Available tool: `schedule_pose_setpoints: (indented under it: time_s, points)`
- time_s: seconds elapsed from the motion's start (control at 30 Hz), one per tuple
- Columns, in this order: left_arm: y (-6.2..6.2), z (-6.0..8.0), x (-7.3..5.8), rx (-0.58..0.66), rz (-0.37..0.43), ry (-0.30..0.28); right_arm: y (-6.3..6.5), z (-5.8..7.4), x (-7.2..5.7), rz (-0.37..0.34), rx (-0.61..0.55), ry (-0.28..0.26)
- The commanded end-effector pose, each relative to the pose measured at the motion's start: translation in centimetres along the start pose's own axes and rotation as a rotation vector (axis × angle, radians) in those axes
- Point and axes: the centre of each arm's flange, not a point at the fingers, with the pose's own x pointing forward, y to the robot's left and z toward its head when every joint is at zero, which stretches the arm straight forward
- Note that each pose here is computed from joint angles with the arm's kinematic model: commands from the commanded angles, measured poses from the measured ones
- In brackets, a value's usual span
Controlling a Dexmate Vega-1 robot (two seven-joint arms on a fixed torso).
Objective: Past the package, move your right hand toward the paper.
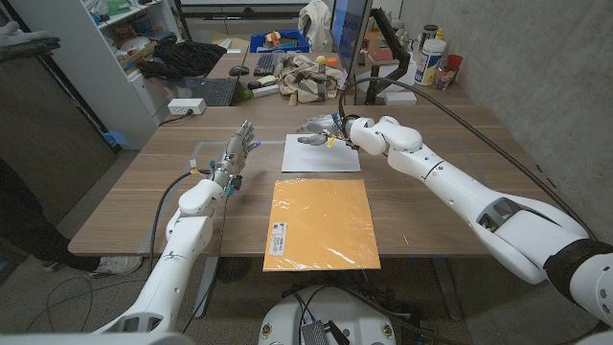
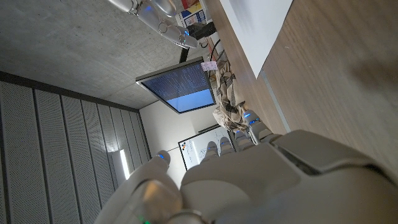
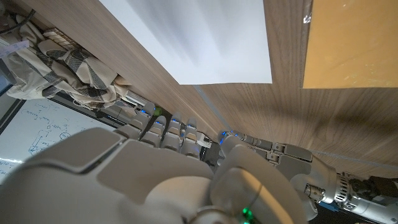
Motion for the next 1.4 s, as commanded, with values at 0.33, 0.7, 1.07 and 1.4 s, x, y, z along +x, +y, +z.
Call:
schedule_pose_setpoints:
  time_s: [0.33, 0.7, 1.07, 1.4]
  points:
    - [0.0, 0.1, -0.1, 0.005, -0.008, -0.006, 0.3, 0.0, 1.3, 0.026, -0.011, 0.001]
    - [-0.3, 0.2, -0.3, 0.009, -0.013, -0.005, 0.8, -0.3, 1.5, 0.042, -0.009, 0.021]
    - [-0.6, 0.3, -0.7, 0.015, -0.014, -0.002, 1.2, -0.6, 1.7, 0.057, -0.013, 0.028]
    - [-0.7, 0.5, -1.0, 0.021, -0.010, 0.000, 1.8, -1.0, 2.2, 0.077, -0.012, 0.039]
